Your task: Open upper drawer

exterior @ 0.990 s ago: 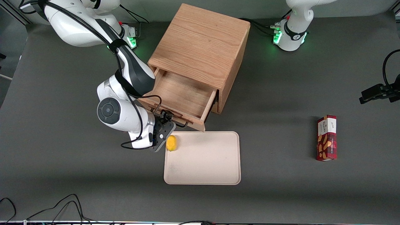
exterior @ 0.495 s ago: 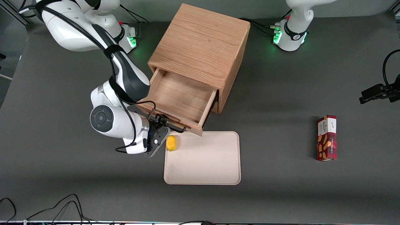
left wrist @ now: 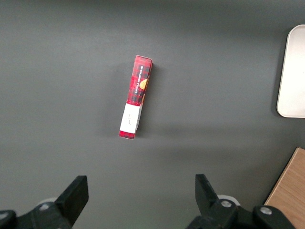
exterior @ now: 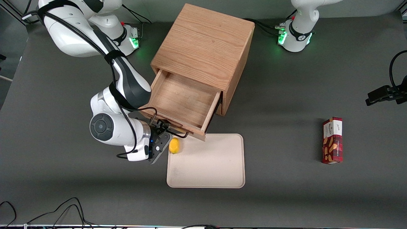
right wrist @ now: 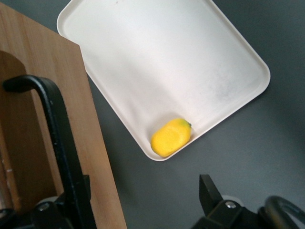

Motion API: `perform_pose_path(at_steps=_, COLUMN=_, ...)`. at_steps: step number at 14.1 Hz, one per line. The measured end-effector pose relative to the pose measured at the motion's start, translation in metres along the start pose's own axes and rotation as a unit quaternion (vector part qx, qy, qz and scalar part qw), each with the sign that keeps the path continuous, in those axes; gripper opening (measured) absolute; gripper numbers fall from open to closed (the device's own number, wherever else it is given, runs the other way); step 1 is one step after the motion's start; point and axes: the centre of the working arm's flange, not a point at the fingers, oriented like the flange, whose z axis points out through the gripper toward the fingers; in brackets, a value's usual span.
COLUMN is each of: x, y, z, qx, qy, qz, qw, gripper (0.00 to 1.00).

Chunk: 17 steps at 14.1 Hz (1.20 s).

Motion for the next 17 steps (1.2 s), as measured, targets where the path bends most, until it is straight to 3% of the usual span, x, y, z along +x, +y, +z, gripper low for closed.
perform_pose_path(at_steps=17, x=0.011, y=0.037, z=-0.003, qx=-0.001, qy=0.019, qz=0.009, qw=0.9998, gripper=1.00)
